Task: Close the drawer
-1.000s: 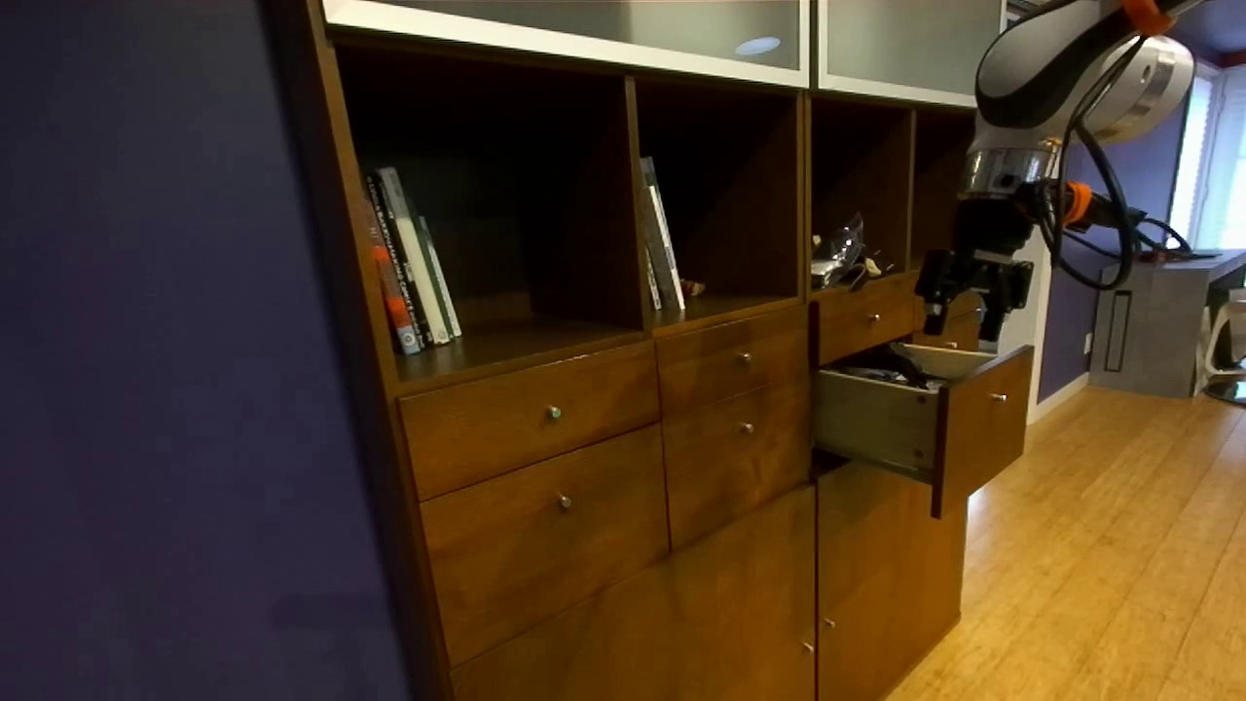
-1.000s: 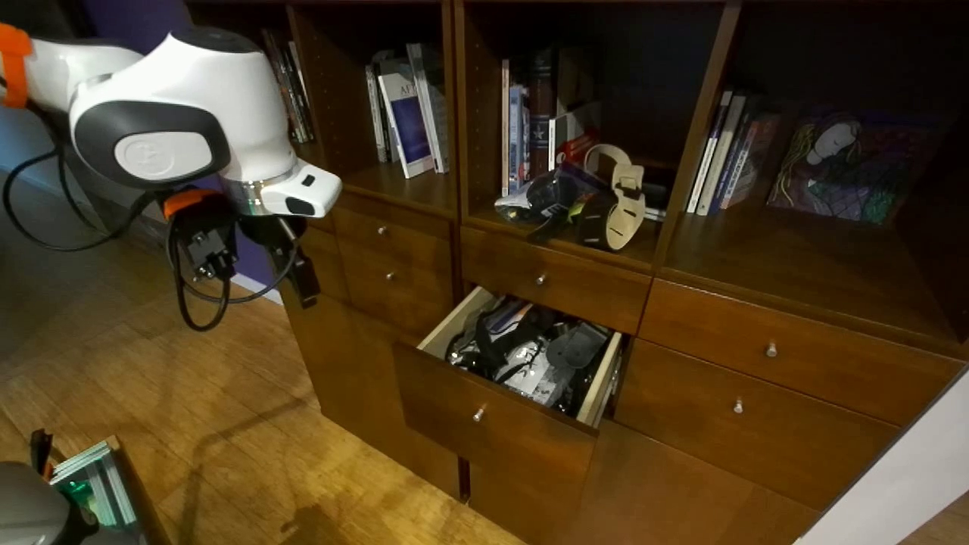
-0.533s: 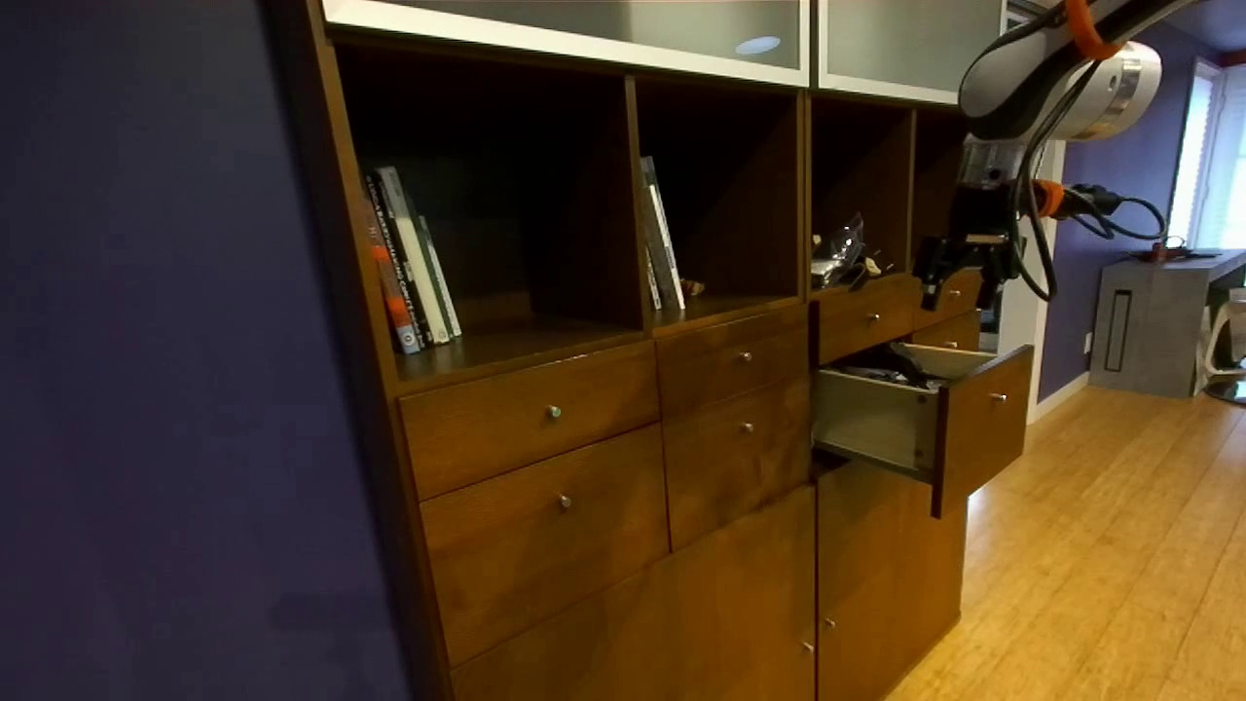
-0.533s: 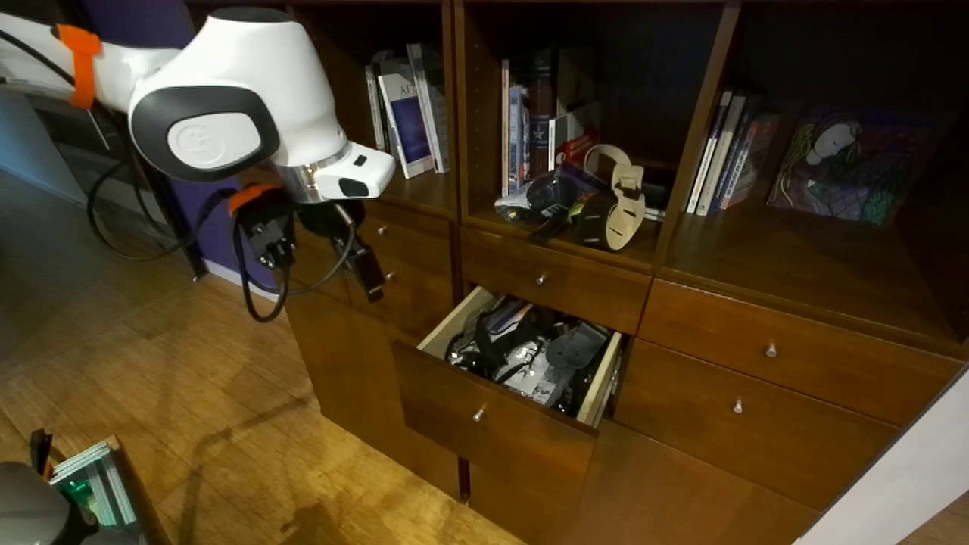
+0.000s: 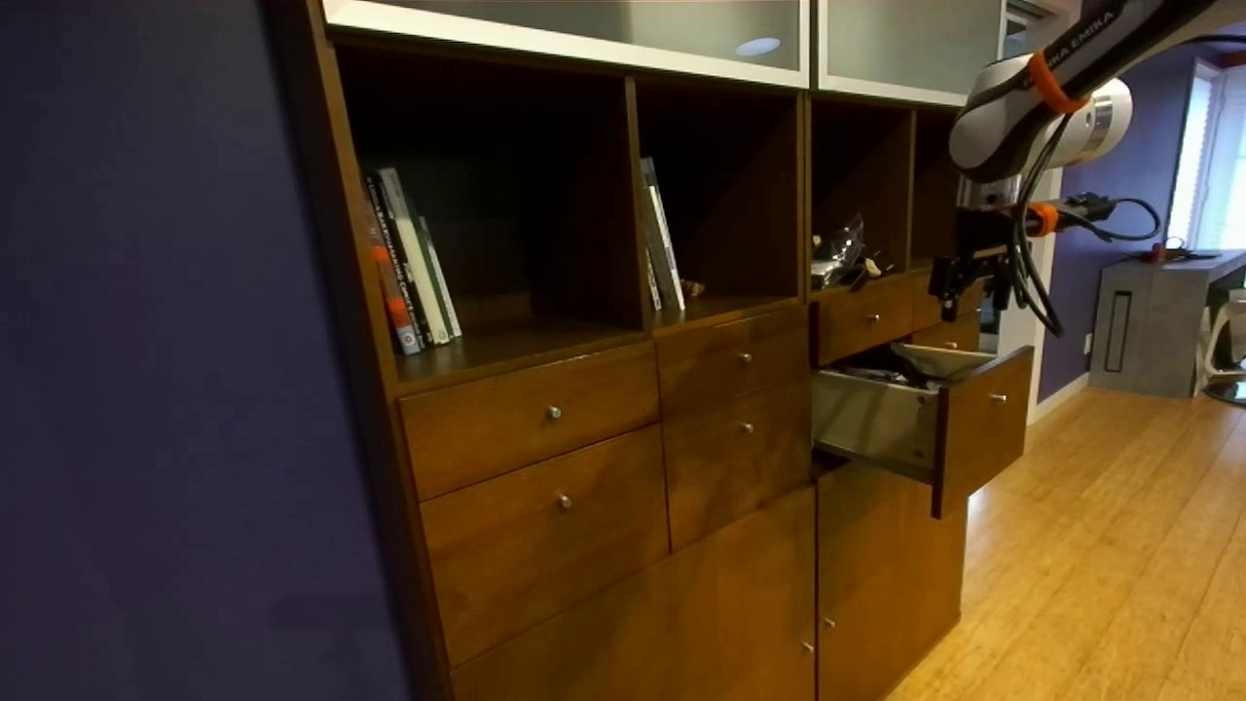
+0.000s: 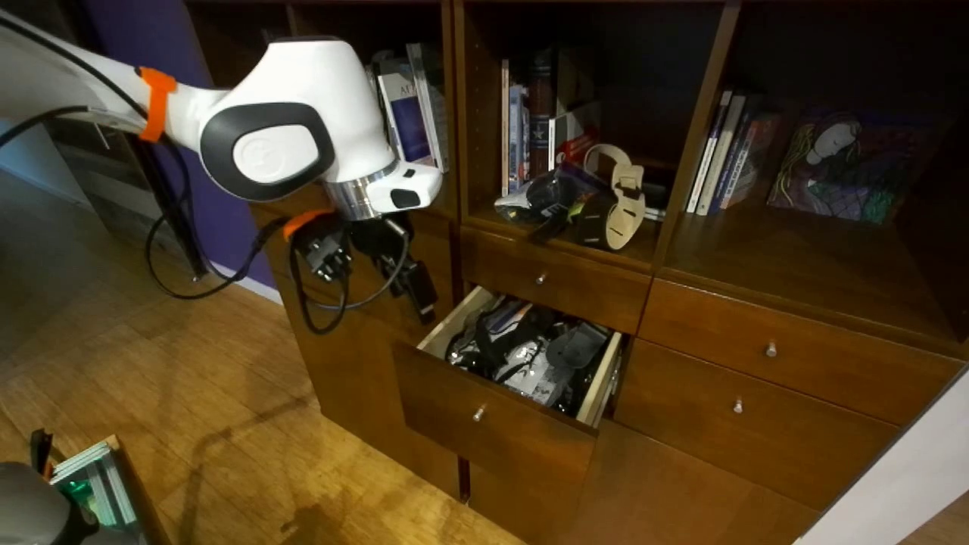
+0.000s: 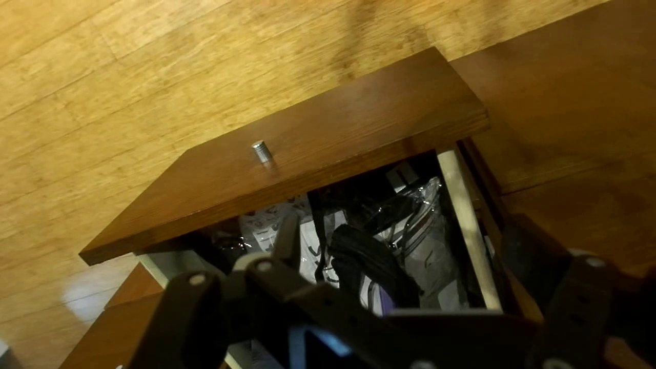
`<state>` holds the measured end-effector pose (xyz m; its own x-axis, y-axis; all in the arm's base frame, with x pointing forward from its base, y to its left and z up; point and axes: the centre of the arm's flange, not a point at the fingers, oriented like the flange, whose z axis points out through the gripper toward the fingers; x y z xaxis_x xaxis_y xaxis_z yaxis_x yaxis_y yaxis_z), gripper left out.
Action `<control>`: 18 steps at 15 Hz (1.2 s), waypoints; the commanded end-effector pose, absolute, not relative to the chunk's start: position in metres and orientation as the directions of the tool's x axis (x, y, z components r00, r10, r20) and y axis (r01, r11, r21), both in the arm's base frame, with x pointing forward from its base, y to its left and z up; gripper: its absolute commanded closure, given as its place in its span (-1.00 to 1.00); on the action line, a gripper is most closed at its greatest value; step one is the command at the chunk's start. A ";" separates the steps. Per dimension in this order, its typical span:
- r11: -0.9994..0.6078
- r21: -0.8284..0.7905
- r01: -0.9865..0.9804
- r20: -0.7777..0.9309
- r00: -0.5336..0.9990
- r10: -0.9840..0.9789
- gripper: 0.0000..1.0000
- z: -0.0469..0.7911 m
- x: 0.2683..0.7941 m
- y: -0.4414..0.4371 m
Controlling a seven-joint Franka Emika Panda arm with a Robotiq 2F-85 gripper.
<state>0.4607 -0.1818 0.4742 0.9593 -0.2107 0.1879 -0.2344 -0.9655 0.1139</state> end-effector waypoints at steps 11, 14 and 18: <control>-0.940 0.235 -0.246 0.138 0.966 -0.219 -1.00 0.458 0.484 -0.210; -0.932 0.287 -0.220 0.095 0.975 -0.200 -1.00 0.439 0.488 -0.236; -0.947 0.297 -0.119 -0.029 0.991 -0.134 -1.00 0.411 0.487 -0.259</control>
<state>0.4786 -0.2394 0.4213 0.9806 -0.1891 0.0509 -0.1958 -0.9426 0.2704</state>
